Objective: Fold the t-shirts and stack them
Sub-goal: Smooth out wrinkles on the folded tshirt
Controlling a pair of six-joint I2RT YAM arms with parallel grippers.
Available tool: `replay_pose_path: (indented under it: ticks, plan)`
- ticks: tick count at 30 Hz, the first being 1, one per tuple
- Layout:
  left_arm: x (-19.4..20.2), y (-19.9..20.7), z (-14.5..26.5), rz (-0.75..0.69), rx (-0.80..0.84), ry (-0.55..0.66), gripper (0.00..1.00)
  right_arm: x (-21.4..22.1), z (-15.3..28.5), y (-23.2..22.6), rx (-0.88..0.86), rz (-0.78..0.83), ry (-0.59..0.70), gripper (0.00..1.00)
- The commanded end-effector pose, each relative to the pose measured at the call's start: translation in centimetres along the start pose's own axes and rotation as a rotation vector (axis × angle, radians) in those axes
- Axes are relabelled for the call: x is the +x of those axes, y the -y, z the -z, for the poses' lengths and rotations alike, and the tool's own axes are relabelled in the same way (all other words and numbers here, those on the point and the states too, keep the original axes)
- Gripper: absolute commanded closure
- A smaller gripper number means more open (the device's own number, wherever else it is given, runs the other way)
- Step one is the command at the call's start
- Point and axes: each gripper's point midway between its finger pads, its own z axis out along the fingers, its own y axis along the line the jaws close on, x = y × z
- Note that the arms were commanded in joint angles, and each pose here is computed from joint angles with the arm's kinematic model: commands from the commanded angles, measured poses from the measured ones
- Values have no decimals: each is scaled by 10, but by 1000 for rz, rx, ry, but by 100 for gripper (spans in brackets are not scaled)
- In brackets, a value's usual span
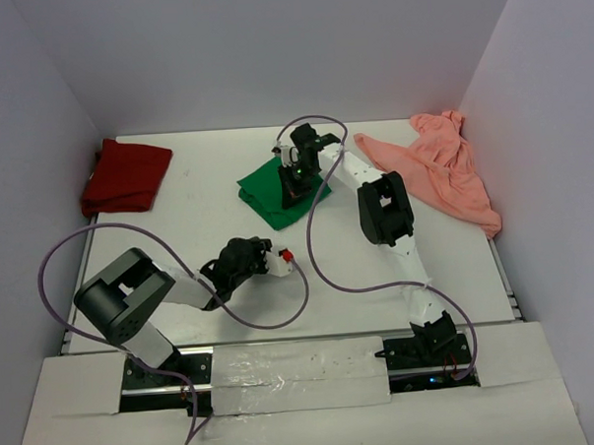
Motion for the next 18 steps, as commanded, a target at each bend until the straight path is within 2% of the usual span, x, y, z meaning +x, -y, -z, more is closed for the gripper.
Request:
replay_pose_path:
  ticks: [1, 7, 11, 18]
  plan:
    - [-52, -59, -5, -24, -170, 237, 52, 16, 1, 16, 50, -27, -53, 100]
    - [-66, -57, -9, -52, -147, 358, 55, 15, 4, 18, 66, -22, -50, 100]
    - [-66, -57, -18, -14, -100, 392, 56, 11, 6, 20, 66, -26, -40, 100]
    - [-61, -38, -36, -29, 20, 389, 60, 10, 7, 24, 63, -31, -36, 100]
